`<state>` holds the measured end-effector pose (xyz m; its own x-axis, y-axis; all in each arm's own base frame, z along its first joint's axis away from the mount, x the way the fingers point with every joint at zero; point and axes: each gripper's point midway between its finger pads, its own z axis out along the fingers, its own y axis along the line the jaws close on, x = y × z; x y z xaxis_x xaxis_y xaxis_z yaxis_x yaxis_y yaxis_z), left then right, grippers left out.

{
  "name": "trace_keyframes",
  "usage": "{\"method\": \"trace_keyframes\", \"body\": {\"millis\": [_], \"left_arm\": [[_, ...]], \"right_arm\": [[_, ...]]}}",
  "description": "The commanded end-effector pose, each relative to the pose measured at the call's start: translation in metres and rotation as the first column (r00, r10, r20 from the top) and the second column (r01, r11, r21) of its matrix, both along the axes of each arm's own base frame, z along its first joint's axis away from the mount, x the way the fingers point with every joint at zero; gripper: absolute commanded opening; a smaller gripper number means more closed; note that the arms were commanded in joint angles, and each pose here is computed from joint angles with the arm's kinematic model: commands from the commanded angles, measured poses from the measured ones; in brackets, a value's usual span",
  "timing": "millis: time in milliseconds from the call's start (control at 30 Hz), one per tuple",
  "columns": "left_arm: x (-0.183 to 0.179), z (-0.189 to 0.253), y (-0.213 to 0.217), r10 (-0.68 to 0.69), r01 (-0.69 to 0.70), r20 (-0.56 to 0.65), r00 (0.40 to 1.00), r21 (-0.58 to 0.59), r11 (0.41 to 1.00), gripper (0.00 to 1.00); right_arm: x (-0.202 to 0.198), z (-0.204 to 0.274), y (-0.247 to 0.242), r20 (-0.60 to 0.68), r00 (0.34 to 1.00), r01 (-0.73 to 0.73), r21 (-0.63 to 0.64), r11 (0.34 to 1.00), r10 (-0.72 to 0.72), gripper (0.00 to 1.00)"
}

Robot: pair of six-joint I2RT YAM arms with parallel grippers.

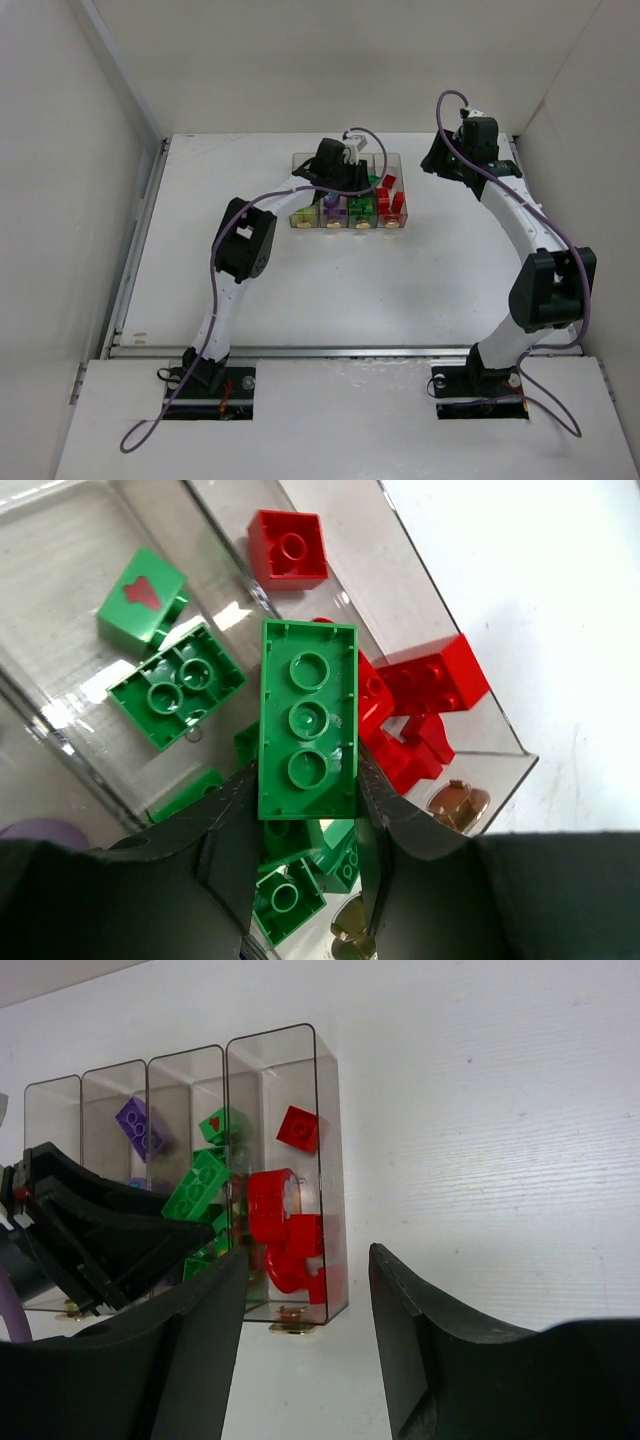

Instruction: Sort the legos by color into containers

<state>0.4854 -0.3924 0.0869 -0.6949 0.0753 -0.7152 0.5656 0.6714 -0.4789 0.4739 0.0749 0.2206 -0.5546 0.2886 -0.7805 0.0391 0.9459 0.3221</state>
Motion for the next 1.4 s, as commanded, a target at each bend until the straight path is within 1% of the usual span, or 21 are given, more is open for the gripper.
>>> {"method": "trace_keyframes", "body": {"millis": [0, 167, 200, 300, 333, 367, 467, 500, 600, 833, 933, 1000, 1033, 1100, 1167, 1200, 1233, 1267, 1300, 1333, 1367], "left_arm": [[0.014, 0.062, 0.002, 0.095, -0.090, 0.034, 0.995, -0.140, 0.986, 0.00], [0.015, 0.061, -0.002, 0.100, -0.095, 0.019, 0.995, -0.167, 0.981, 0.01], [0.016, 0.056, -0.002, 0.100, -0.097, 0.011, 0.995, -0.162, 0.982, 0.07], [0.016, 0.053, 0.000, 0.112, -0.110, 0.005, 0.994, -0.150, 0.983, 0.20], [0.018, 0.052, 0.001, 0.124, -0.122, 0.008, 0.992, -0.145, 0.982, 0.32], [0.019, 0.055, 0.001, 0.125, -0.122, 0.008, 0.992, -0.145, 0.982, 0.41], [0.019, 0.057, 0.001, 0.125, -0.122, 0.009, 0.992, -0.146, 0.982, 0.59], [0.019, 0.058, 0.001, 0.125, -0.122, 0.009, 0.992, -0.146, 0.982, 0.62], [0.023, 0.057, 0.007, 0.142, -0.140, 0.003, 0.990, -0.137, 0.981, 0.67], [0.023, 0.090, 0.009, 0.115, -0.105, 0.075, 0.991, -0.119, 0.987, 0.68], [0.026, 0.114, 0.017, 0.115, -0.103, 0.150, 0.982, -0.086, 0.991, 0.70], [0.029, 0.142, 0.025, 0.125, -0.111, 0.240, 0.963, -0.067, 0.992, 0.70], [0.029, 0.148, 0.031, 0.127, -0.120, 0.274, 0.953, -0.041, 0.992, 0.70], [0.030, 0.177, 0.049, 0.120, -0.141, 0.401, 0.908, 0.023, 0.990, 0.70], [0.039, 0.184, 0.078, 0.184, -0.262, 0.485, 0.855, 0.097, 0.960, 0.72], [0.040, 0.206, 0.099, 0.208, -0.320, 0.550, 0.809, 0.115, 0.941, 0.75], [0.052, 0.212, 0.136, 0.301, -0.458, 0.587, 0.751, 0.136, 0.879, 0.78], [0.056, 0.216, 0.160, 0.344, -0.527, 0.610, 0.714, 0.144, 0.838, 0.80], [0.058, 0.208, 0.184, 0.376, -0.585, 0.622, 0.687, 0.165, 0.794, 0.84], [0.060, 0.224, 0.223, 0.429, -0.660, 0.650, 0.627, 0.152, 0.735, 0.85], [0.059, 0.228, 0.255, 0.471, -0.740, 0.676, 0.567, 0.167, 0.651, 0.87]], "right_arm": [[0.009, 0.036, 0.001, 0.096, 0.995, -0.025, -0.002, 1.000, 0.025, 0.57], [0.009, 0.032, 0.002, 0.088, 0.995, -0.037, -0.006, 0.999, 0.038, 0.57], [0.009, 0.032, 0.002, 0.088, 0.995, -0.037, -0.006, 0.999, 0.038, 0.57], [0.012, 0.031, 0.003, 0.088, 0.995, -0.037, -0.006, 0.999, 0.038, 0.57], [0.012, 0.031, 0.002, 0.090, 0.995, -0.042, -0.014, 0.999, 0.043, 0.57], [0.012, 0.031, 0.002, 0.090, 0.995, -0.042, -0.014, 0.999, 0.043, 0.57], [0.014, 0.031, 0.004, 0.089, 0.995, -0.050, -0.010, 0.999, 0.050, 0.57], [0.014, 0.031, 0.004, 0.089, 0.995, -0.050, -0.010, 0.999, 0.050, 0.57], [0.016, 0.032, 0.008, 0.091, 0.994, -0.067, -0.001, 0.998, 0.067, 0.57], [0.016, 0.032, 0.009, 0.092, 0.993, -0.080, -0.005, 0.997, 0.080, 0.57], [0.014, 0.034, 0.009, 0.101, 0.992, -0.080, -0.005, 0.997, 0.080, 0.58], [0.012, 0.035, 0.007, 0.102, 0.992, -0.072, -0.009, 0.997, 0.072, 0.58], [0.011, 0.041, 0.004, 0.116, 0.992, -0.055, -0.016, 0.998, 0.057, 0.62], [0.008, 0.047, -0.002, 0.132, 0.991, -0.034, -0.036, 0.999, 0.038, 0.65], [0.006, 0.057, -0.012, 0.155, 0.988, 0.020, -0.058, 0.998, -0.011, 0.69], [0.004, 0.057, -0.020, 0.158, 0.987, 0.045, -0.065, 0.997, -0.034, 0.70], [0.000, 0.070, -0.023, 0.185, 0.982, 0.061, -0.067, 0.996, -0.048, 0.70], [-0.003, 0.072, -0.034, 0.191, 0.978, 0.097, -0.075, 0.992, -0.081, 0.73], [-0.006, 0.073, -0.047, 0.195, 0.974, 0.132, -0.080, 0.988, -0.114, 0.76], [-0.012, 0.089, -0.055, 0.228, 0.962, 0.166, -0.063, 0.984, -0.147, 0.76], [-0.017, 0.090, -0.063, 0.230, 0.957, 0.195, -0.054, 0.979, -0.178, 0.82]]}}
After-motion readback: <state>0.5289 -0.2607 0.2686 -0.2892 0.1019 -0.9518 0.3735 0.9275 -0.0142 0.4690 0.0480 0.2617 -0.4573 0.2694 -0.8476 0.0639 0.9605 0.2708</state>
